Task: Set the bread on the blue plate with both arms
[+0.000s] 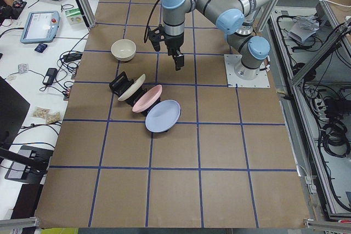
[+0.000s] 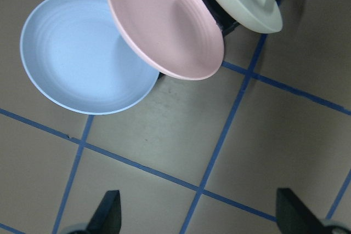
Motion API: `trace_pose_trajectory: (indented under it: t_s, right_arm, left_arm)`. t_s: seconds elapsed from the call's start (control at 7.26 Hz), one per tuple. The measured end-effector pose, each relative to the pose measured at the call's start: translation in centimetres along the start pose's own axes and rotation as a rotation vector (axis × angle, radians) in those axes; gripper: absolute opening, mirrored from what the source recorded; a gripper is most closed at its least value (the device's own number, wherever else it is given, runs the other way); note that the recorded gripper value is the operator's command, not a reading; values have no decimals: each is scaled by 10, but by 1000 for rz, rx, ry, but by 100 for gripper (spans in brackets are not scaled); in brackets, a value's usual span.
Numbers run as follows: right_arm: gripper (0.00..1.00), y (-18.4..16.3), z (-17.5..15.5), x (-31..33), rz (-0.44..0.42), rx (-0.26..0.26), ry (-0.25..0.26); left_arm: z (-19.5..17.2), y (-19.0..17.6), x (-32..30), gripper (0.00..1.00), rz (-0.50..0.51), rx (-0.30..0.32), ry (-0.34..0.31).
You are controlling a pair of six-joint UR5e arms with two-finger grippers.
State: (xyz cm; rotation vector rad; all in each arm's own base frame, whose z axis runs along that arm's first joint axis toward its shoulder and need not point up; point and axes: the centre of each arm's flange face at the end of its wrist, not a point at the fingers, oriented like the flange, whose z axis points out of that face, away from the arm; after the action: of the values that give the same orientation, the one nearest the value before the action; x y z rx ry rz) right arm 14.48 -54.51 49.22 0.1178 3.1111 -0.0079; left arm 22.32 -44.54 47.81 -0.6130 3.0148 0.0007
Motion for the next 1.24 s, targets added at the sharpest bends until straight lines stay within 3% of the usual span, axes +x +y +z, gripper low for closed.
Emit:
trace_pose_trajectory:
  t_s: [0.41, 0.96, 1.24]
  right_arm:
    - [100, 0, 0, 0, 0, 0, 1]
    - [100, 0, 0, 0, -1, 0, 0]
    - [100, 0, 0, 0, -1, 0, -1]
  left_arm:
    - [37, -28, -74, 100, 46, 28, -6]
    - [119, -76, -118, 100, 24, 60, 55]
    - [150, -88, -125, 100, 10, 48, 91]
